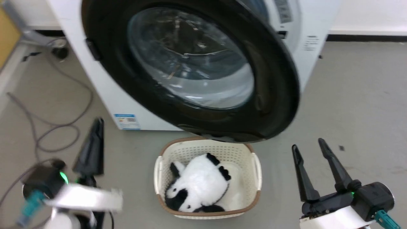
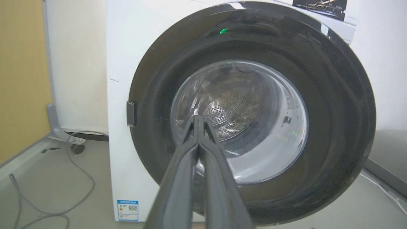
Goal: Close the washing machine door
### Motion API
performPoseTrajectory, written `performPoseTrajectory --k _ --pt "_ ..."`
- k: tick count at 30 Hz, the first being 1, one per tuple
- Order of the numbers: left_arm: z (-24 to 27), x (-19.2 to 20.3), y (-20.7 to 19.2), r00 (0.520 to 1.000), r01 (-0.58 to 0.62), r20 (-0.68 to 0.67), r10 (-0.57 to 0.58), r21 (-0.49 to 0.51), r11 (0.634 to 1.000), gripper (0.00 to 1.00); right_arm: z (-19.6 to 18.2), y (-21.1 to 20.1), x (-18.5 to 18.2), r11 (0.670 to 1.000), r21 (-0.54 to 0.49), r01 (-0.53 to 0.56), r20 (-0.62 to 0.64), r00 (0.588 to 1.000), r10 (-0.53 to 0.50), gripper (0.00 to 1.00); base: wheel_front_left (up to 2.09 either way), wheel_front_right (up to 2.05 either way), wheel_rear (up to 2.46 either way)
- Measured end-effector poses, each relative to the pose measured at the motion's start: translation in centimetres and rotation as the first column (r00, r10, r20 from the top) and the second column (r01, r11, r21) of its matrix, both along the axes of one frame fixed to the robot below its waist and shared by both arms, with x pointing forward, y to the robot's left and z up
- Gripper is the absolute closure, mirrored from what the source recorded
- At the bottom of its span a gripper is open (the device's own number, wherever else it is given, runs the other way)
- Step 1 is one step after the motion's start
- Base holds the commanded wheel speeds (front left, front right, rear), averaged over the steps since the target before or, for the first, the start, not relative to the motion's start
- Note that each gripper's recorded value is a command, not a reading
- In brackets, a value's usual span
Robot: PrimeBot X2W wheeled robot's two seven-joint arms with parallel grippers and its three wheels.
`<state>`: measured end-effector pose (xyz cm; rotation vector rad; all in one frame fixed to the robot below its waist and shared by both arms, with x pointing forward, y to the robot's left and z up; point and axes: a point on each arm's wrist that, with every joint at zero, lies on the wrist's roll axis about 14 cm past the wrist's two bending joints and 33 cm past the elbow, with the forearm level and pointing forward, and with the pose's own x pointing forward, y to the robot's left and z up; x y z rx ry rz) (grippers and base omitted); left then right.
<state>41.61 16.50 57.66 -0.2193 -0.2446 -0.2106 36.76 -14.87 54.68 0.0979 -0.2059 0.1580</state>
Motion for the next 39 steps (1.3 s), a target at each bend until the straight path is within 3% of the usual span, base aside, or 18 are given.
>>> performPoseTrajectory --k 2,4,5,6,7,13,15,22,26,33,39 --pt "-0.6 -1.6 0.1 1.000 -0.022 0.010 0.021 0.096 0.995 1.00 0.0 0.8 0.3 1.000 0.002 -0.025 0.000 1.000 0.025 0.00 0.00 0.00 0.00" --pt "-0.9 -2.8 0.1 0.999 -0.044 0.007 0.044 0.080 0.996 1.00 0.0 1.4 0.5 0.999 0.004 -0.045 0.001 0.999 0.045 0.00 0.00 0.00 0.00" --pt "-1.3 -3.3 0.0 0.999 -0.051 -0.001 0.051 0.083 0.995 0.95 0.0 1.7 0.6 0.999 0.005 -0.054 0.001 0.999 0.054 0.00 0.00 0.00 0.00" --pt "-1.7 -3.7 -0.1 0.999 -0.048 -0.007 0.049 0.106 0.993 0.06 -0.1 2.0 0.7 0.998 0.005 -0.063 0.001 0.998 0.063 0.00 0.00 0.00 0.00" --pt "-2.0 -4.0 -0.2 0.999 -0.048 -0.013 0.050 0.129 0.990 0.00 -0.1 2.2 0.7 0.998 0.006 -0.069 -0.001 0.998 0.069 0.00 0.00 0.00 0.00" --pt "-2.8 -5.1 -0.5 0.998 -0.058 -0.028 0.063 0.145 0.988 0.00 -0.6 2.7 1.0 0.997 -0.005 -0.083 -0.015 0.996 0.083 0.00 0.00 0.00 0.00" --pt "-3.0 -5.3 -0.7 0.998 -0.048 -0.029 0.054 0.164 0.985 0.00 -0.9 3.0 1.0 0.996 0.001 -0.093 -0.024 0.995 0.093 1.00 0.00 0.00 0.00" --pt "-3.4 -5.5 -0.7 0.998 -0.049 -0.040 0.056 0.165 0.985 0.00 -1.8 4.2 1.4 0.986 -0.038 -0.163 -0.049 0.986 0.161 1.00 0.00 0.00 0.00" --pt "-4.8 -5.2 -0.8 0.995 -0.032 -0.082 0.047 0.175 0.984 0.00 -3.4 5.4 2.5 0.961 -0.098 -0.257 -0.099 0.964 0.247 1.00 0.00 0.00 0.00" --pt "-5.9 -3.4 -0.8 0.993 -0.025 -0.110 0.045 0.177 0.984 0.00 -3.4 4.4 8.2 0.932 -0.188 -0.310 -0.129 0.948 0.289 1.00 0.00 0.00 0.00" --pt "-6.8 -2.1 0.1 0.988 -0.054 -0.134 0.076 0.168 0.984 0.00 -3.2 2.7 13.3 0.940 -0.195 -0.280 -0.134 0.957 0.257 1.00 0.00 0.00 0.00"
